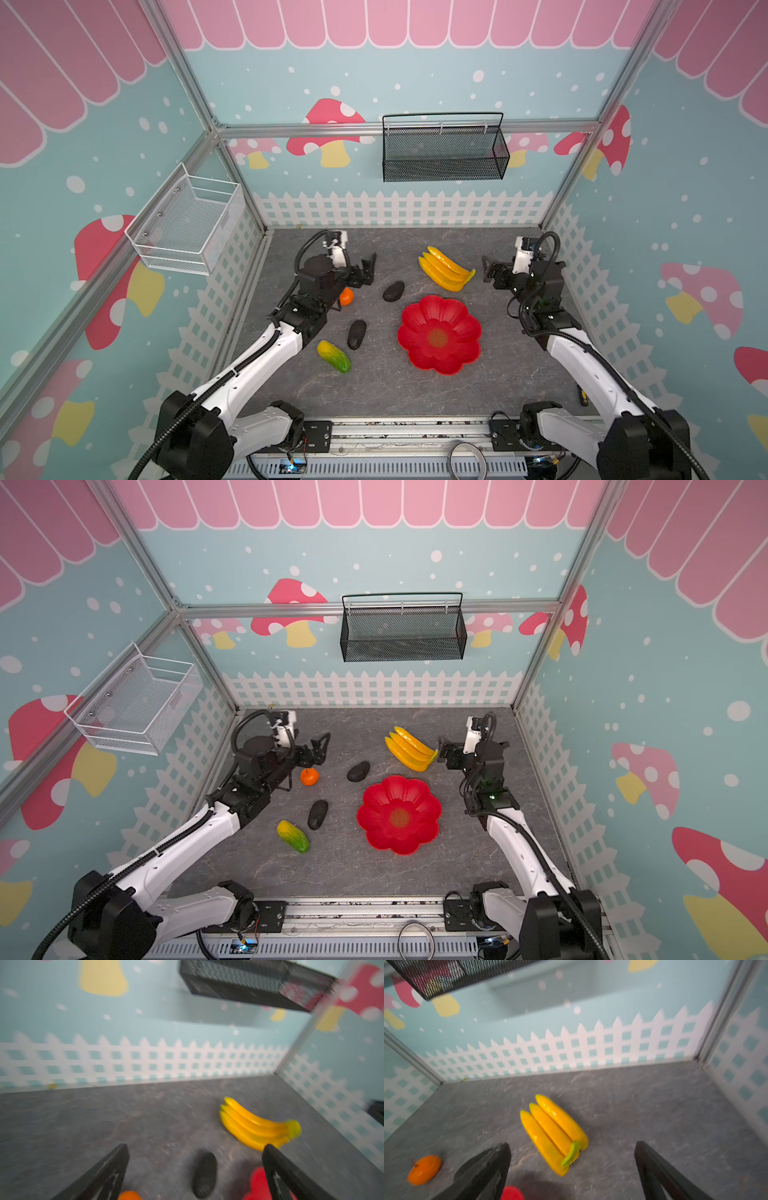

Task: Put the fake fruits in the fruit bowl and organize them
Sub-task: 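Grasp the yellow banana bunch stem with the right gripper while the left arm advances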

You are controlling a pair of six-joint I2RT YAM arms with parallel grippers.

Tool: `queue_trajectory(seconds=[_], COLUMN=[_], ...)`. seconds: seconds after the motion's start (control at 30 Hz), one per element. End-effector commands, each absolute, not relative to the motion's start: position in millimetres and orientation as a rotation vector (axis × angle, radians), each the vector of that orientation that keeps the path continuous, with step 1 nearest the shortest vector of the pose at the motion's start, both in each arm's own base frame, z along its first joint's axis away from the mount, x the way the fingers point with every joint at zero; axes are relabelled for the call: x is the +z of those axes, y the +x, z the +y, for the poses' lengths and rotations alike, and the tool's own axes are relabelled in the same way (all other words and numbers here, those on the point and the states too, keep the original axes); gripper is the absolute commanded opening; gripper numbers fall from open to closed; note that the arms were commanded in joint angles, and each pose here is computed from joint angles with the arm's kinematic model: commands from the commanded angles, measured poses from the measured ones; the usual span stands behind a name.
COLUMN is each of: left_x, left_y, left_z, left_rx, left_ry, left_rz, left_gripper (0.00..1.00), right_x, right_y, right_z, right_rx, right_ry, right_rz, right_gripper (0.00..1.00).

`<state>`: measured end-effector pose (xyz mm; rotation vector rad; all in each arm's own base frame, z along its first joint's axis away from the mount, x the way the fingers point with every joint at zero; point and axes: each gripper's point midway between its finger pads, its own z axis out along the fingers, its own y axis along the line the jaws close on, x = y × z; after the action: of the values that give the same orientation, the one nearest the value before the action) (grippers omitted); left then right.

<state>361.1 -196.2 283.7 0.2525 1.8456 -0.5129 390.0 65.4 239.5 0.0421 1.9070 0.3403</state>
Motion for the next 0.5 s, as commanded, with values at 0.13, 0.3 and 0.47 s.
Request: queue_trajectory(seconds=[0.13, 0.3, 0.47], left_x=[206, 203, 196], left_y=[254, 239, 237], left_z=[-262, -263, -260], left_rx=[-0.681, -0.663, -0.681], left_ry=[0.687, 0.653, 0.596], left_rz=[2.147, 2.07, 2.058], left_gripper=[0.99, 0.99, 0.99], right_x=[161, 142, 124], right_y=[394, 421, 437], right_z=[94, 94, 105], right_rx=[0.543, 0.512, 0.526], right_ry=[0.15, 0.211, 0.226], right_rz=[2.225, 2.265, 2.302], right_gripper=[0.89, 0.8, 0.69])
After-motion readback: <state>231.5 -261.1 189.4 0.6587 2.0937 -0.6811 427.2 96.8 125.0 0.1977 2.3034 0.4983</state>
